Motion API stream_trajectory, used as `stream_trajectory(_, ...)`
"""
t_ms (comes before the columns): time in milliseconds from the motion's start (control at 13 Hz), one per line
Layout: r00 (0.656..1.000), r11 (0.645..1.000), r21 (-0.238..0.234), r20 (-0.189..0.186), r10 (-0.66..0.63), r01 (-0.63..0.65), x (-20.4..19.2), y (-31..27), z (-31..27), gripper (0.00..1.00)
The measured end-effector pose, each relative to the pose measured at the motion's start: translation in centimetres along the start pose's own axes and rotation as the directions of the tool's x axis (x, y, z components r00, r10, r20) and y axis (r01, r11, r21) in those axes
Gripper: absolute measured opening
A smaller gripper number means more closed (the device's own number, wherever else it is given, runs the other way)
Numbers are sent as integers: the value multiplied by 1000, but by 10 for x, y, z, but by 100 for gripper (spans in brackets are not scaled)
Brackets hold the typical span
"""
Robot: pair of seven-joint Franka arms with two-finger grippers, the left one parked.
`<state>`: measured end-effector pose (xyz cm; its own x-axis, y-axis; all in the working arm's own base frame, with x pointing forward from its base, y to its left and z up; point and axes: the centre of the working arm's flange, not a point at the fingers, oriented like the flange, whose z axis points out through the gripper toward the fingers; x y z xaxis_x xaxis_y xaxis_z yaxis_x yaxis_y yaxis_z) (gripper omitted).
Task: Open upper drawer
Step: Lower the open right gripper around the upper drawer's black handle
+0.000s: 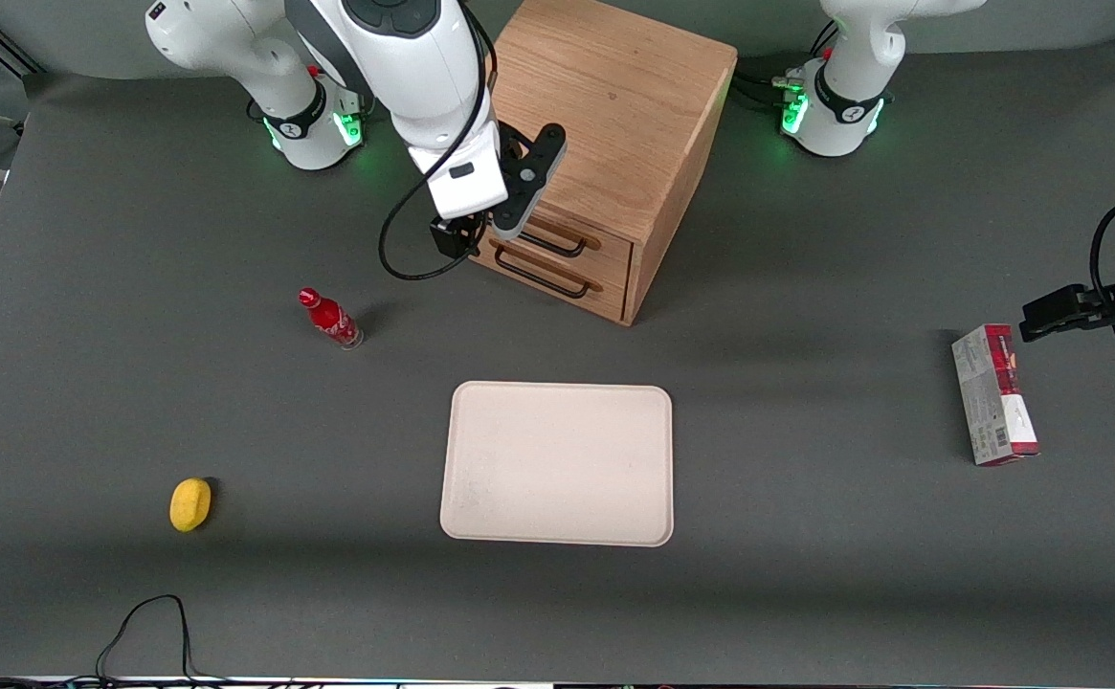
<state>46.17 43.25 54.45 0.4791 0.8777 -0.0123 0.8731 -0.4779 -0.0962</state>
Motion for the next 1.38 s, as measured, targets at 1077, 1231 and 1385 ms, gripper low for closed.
stream_trajectory(1077, 1000, 996, 93, 16, -20, 18, 5, 1, 55, 100)
stream_trajectory(1231, 1000, 996, 92, 18, -15, 14, 4, 3, 71, 100)
stream_trajectory(1385, 1000, 996, 90, 18, -12, 10, 3, 5, 83, 100)
